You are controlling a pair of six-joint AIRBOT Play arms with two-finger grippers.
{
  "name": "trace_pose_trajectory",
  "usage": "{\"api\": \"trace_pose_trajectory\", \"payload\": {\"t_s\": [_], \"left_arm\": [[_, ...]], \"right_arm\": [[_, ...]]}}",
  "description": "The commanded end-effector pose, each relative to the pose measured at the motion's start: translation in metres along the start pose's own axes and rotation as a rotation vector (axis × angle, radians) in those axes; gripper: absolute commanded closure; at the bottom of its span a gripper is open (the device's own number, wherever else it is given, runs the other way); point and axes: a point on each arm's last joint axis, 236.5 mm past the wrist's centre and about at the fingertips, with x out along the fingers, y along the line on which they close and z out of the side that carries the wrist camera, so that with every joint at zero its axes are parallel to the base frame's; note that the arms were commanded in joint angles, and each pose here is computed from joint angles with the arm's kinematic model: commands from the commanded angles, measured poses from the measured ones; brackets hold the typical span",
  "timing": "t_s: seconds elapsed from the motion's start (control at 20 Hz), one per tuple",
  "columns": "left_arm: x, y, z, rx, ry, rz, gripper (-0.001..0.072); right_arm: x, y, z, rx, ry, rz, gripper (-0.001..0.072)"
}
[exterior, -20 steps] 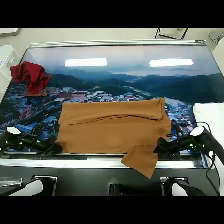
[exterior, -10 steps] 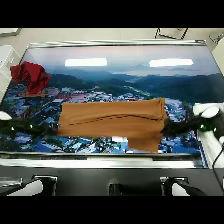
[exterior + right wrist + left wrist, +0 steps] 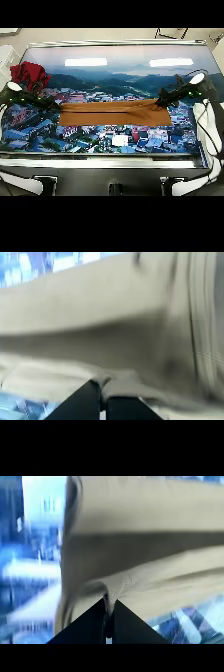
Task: Fold the clothes and pants, and hang the long-sleeved shirts on hangers.
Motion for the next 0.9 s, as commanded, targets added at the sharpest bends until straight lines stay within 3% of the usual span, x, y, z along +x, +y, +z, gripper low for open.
{"api": "trace_pose_trajectory", "payload": {"t_s": [0.0, 0.05, 0.1, 0.15, 0.2, 0.25, 0.3, 0.35, 0.4, 0.45, 0.6, 0.85], "left_arm": [[0.022, 0.012, 0.024, -0.034, 0.03, -0.004, 0.0681], [0.028, 0.016, 0.025, -0.041, 0.04, -0.005, 0.0678], [0.032, 0.02, 0.024, -0.047, 0.049, -0.005, 0.0622], [0.034, 0.021, 0.024, -0.051, 0.055, -0.006, 0.0464], [0.031, 0.021, 0.023, -0.042, 0.057, -0.008, 0.0238], [0.023, 0.021, 0.023, -0.019, 0.058, -0.013, 0.0087], [0.011, 0.022, 0.024, -0.018, 0.054, -0.018, 0.0045], [-0.006, 0.024, 0.027, -0.016, 0.041, -0.022, 0.0045], [-0.025, 0.027, 0.028, -0.018, 0.026, -0.026, 0.0033], [-0.042, 0.03, 0.029, -0.023, 0.012, -0.028, -0.0008], [-0.082, 0.035, 0.021, -0.062, -0.022, -0.032, -0.0008], [-0.115, 0.001, 0.01, -0.009, -0.063, -0.015, -0.0006]], "right_arm": [[0.035, 0.0, 0.023, 0.081, 0.002, 0.054, 0.0659], [0.041, 0.001, 0.025, 0.097, 0.005, 0.074, 0.0659], [0.046, 0.004, 0.025, 0.112, 0.014, 0.098, 0.0646], [0.048, 0.009, 0.025, 0.125, 0.02, 0.123, 0.0583], [0.045, 0.013, 0.028, 0.13, 0.012, 0.145, 0.0533], [0.034, 0.016, 0.032, 0.126, -0.002, 0.165, 0.0441], [0.019, 0.02, 0.034, 0.091, -0.012, 0.185, 0.0289], [-0.001, 0.014, 0.034, 0.039, -0.019, 0.183, 0.0117], [-0.018, -0.003, 0.032, 0.042, -0.017, 0.158, 0.0025], [-0.032, -0.031, 0.025, 0.082, 0.009, 0.112, 0.002], [-0.042, -0.106, -0.002, 0.199, 0.115, -0.042, -0.0001], [-0.001, -0.11, -0.005, 0.231, 0.148, 0.037, -0.0005]]}}
